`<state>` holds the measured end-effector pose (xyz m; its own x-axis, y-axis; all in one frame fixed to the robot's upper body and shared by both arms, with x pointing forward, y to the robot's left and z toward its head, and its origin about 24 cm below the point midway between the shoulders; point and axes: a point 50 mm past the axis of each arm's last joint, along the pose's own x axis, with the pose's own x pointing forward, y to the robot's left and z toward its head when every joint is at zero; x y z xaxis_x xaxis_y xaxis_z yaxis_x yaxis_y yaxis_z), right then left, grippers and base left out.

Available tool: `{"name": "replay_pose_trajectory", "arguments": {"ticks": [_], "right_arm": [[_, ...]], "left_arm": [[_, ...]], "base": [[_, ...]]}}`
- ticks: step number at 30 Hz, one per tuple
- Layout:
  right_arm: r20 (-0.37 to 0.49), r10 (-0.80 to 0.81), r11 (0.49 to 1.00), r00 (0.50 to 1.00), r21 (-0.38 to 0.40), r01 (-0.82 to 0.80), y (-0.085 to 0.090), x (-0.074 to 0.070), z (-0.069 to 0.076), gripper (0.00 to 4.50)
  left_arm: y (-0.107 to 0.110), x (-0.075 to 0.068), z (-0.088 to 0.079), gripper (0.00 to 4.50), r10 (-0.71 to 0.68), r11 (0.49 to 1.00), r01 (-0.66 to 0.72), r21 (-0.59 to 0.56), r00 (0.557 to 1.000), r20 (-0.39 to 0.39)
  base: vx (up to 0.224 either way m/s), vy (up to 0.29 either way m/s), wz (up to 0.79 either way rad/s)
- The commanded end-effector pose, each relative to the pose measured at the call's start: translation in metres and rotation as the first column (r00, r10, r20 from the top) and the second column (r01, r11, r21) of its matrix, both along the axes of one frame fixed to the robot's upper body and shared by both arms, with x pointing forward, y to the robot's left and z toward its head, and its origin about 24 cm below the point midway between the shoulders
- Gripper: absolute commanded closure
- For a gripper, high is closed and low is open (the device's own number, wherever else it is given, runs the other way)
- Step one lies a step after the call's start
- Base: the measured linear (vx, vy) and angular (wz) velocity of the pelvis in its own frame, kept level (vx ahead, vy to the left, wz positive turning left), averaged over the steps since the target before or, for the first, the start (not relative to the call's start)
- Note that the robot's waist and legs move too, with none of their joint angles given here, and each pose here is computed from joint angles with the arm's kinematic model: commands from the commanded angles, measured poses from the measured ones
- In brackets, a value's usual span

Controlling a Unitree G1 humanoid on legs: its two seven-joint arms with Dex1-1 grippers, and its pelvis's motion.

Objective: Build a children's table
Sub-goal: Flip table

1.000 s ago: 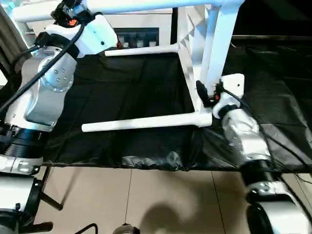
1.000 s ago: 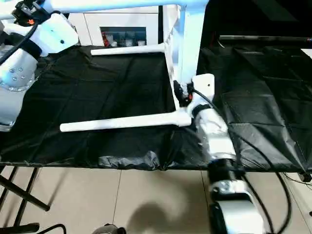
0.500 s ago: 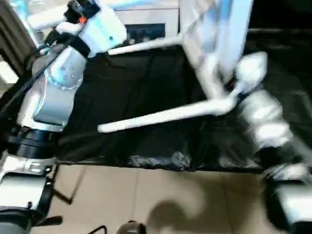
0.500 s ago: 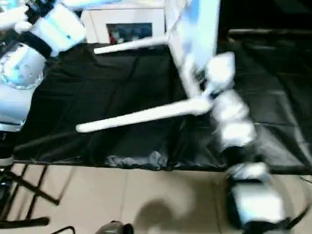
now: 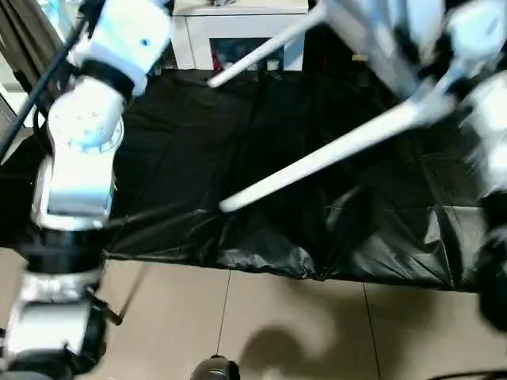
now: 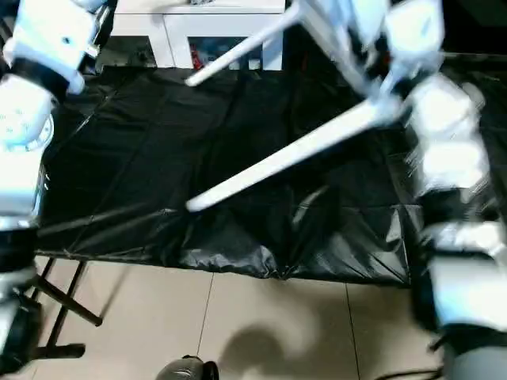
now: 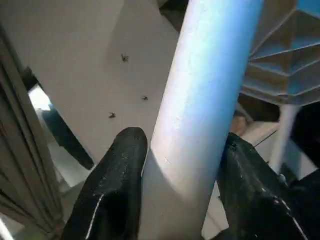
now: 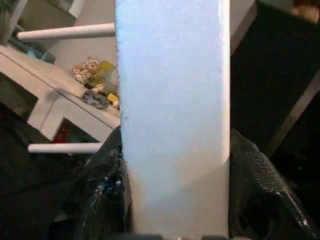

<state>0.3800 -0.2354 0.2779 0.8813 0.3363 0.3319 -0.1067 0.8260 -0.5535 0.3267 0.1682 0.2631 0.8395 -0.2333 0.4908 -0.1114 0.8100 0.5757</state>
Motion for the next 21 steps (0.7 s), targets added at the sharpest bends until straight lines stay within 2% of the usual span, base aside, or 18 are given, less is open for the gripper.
{"name": "replay_pose_trajectory", "arguments": {"ticks": [1, 6, 7, 8, 10, 18, 21], "right_arm": [[0.066, -0.075, 0.994, 0.995, 0.09, 0.069, -0.027, -0.008, 0.029, 2.5], [0.035, -0.046, 0.997, 0.998, 0.059, 0.044, -0.023, -0.006, 0.027, 2.5], [0.018, -0.031, 0.998, 0.999, 0.046, 0.03, -0.019, -0.004, 0.022, 2.5], [0.011, -0.023, 0.999, 1.0, 0.042, 0.023, -0.017, -0.003, 0.02, 2.15], [0.005, -0.012, 0.999, 1.0, 0.035, 0.012, -0.014, -0.001, 0.018, 1.8], [0.01, 0.016, 0.999, 1.0, 0.028, -0.016, -0.011, -0.001, 0.019, 1.26], [0.015, 0.023, 0.999, 1.0, 0.026, -0.023, -0.011, -0.001, 0.02, 0.89]], "left_arm": [[0.019, 0.008, -0.029, 2.53, 0.043, 0.989, -0.064, -0.13, 0.987, -0.155], [0.012, 0.009, -0.033, 2.57, 0.021, 0.991, -0.043, -0.128, 0.984, -0.175], [0.01, 0.009, -0.034, 2.58, 0.017, 0.991, -0.041, -0.127, 0.983, -0.184], [0.01, 0.009, -0.034, 2.58, 0.015, 0.991, -0.04, -0.127, 0.982, -0.187], [0.01, 0.01, -0.034, 2.58, 0.017, 0.99, -0.043, -0.131, 0.981, -0.194], [0.009, 0.01, -0.037, 2.59, 0.027, 0.987, -0.063, -0.149, 0.973, -0.228], [0.009, 0.01, -0.039, 2.59, 0.034, 0.983, -0.075, -0.165, 0.971, -0.238]], "base": [[0.0, 0.0, 0.0], [0.0, 0.0, 0.0], [0.0, 0.0, 0.0], [0.0, 0.0, 0.0], [0.0, 0.0, 0.0], [0.0, 0.0, 0.0], [0.0, 0.0, 0.0]]}}
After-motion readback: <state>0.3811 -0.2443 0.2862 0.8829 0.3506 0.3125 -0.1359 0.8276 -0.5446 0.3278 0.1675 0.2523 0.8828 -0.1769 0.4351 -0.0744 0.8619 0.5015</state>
